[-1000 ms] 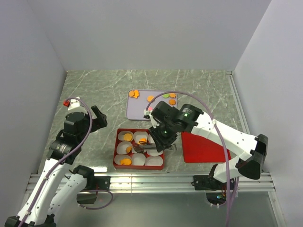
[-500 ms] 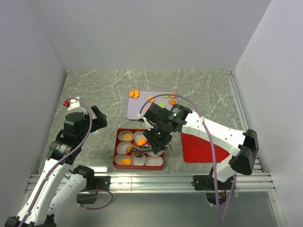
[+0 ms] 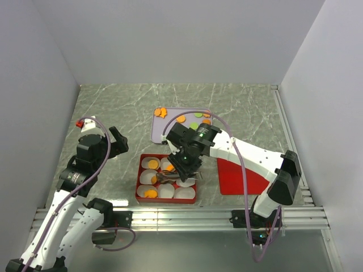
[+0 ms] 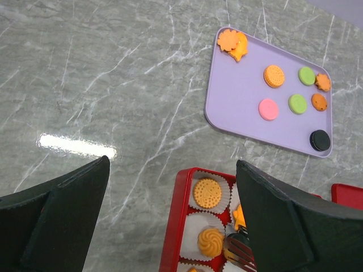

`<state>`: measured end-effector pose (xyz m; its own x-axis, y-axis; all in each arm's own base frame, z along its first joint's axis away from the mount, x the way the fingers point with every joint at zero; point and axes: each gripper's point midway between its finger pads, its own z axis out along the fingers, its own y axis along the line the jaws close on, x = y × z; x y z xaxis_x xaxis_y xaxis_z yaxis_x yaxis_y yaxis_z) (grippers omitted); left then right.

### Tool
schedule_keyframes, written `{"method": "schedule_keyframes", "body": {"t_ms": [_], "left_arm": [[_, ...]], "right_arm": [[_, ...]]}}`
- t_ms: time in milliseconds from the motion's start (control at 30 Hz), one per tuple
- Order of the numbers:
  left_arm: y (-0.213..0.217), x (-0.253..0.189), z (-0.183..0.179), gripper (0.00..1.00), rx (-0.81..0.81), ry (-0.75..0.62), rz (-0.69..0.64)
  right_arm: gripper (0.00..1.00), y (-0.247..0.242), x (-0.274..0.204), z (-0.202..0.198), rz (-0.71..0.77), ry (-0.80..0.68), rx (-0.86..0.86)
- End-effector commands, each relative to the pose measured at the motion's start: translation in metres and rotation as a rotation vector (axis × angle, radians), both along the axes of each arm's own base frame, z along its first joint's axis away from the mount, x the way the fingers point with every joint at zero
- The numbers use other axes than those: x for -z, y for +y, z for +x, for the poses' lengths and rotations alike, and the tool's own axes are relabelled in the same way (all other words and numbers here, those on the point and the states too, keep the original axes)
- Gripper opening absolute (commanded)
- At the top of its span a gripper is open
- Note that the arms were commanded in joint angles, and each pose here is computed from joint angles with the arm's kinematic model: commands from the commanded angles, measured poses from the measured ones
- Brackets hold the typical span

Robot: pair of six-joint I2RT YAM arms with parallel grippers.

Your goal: Pack the cookies

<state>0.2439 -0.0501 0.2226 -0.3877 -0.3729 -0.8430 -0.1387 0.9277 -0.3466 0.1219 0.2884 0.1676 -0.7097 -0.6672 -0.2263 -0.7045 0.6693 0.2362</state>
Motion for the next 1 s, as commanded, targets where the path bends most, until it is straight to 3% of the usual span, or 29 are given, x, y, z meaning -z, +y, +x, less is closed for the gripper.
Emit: {"method": "schedule_keyframes", "body": {"t_ms": [0, 467, 967], "left_arm": [[0.002, -0.01, 0.006, 1.0, -0.004, -0.039, 0.011], [0.002, -0.009, 0.007, 0.99, -0.007, -0.032, 0.015], [0.0, -0.006, 0.009, 0.99, 0.004, -0.022, 0.017]], "right_arm": [[0.32, 0.008, -0.014, 0.014, 0.031, -0.069, 0.008], [0.29, -0.001, -0.016, 0.054, 0.05, -0.079, 0.12], [0.28, -0.001, -0.051, 0.039, 0.146, -0.112, 0.101]]}}
